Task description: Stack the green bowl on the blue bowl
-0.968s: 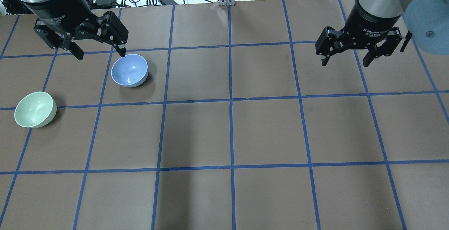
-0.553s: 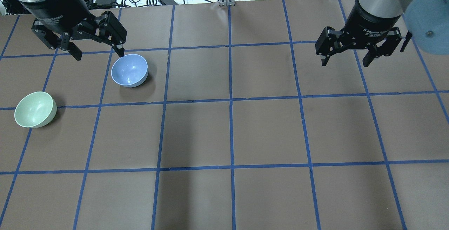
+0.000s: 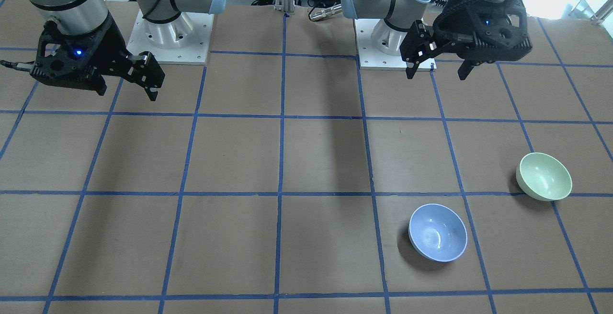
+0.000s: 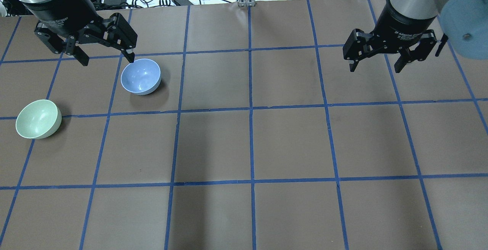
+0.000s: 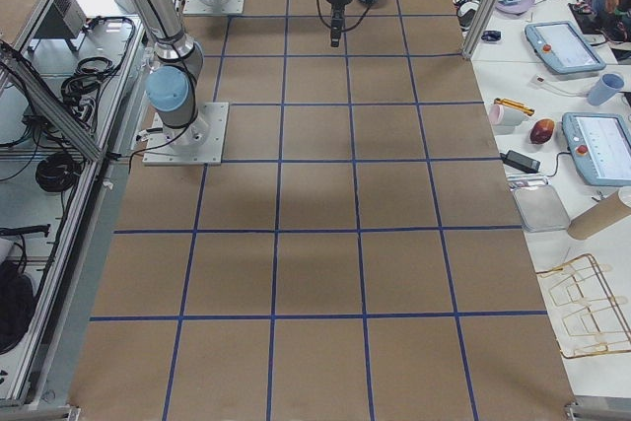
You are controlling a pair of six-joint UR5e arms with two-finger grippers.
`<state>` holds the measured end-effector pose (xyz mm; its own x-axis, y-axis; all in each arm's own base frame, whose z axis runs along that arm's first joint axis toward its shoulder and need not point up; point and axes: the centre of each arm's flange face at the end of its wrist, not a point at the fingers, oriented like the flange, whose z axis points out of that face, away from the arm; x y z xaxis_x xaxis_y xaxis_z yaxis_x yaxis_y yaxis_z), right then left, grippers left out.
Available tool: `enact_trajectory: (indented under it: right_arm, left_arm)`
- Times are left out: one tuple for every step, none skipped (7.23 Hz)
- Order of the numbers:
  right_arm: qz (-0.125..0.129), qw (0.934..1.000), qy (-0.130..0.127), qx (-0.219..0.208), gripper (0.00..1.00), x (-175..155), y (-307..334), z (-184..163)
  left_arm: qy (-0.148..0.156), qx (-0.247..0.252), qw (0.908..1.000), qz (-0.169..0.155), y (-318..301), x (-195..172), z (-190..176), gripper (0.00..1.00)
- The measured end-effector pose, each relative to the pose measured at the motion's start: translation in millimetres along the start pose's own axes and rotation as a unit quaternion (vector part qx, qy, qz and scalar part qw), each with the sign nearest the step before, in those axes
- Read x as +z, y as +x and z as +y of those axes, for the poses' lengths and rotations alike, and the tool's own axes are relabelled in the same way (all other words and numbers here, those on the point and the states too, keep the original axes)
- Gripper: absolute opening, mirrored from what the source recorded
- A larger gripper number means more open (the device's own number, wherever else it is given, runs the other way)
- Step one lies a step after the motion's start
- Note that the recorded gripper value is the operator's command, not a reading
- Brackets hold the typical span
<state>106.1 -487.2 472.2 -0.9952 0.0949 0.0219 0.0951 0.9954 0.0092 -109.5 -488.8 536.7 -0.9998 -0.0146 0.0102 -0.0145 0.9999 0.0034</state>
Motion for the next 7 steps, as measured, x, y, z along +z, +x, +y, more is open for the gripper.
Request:
enact_trajectory:
  right_arm:
    - [0.000,1.0000,0.000,0.000,1.00,0,0,0]
    - [0.000,1.0000,0.000,0.000,1.00,0,0,0]
    - [0.000,1.0000,0.000,0.000,1.00,0,0,0]
    - [0.000,1.0000,0.000,0.000,1.00,0,0,0]
    - [0.000,1.0000,0.000,0.000,1.00,0,0,0]
    - [0.000,1.0000,0.000,0.000,1.00,0,0,0]
    - [0.000,1.0000,0.000,0.000,1.00,0,0,0]
  left_arm:
    - [-0.001,-0.002,1.0000,0.000,-5,3,-4,1.00]
    - [-0.004,-0.007,1.0000,0.001,-18,7,-9,1.00]
    - [-0.010,-0.008,0.9999,0.003,-39,13,-14,1.00]
    - [-0.018,-0.004,0.9998,0.006,-63,22,-19,1.00]
    - [-0.027,-0.008,0.9996,0.011,-93,36,-24,1.00]
    - [-0.032,-0.013,0.9993,0.015,-128,55,-30,1.00]
    - [-0.036,-0.014,0.9991,0.019,-164,76,-35,1.00]
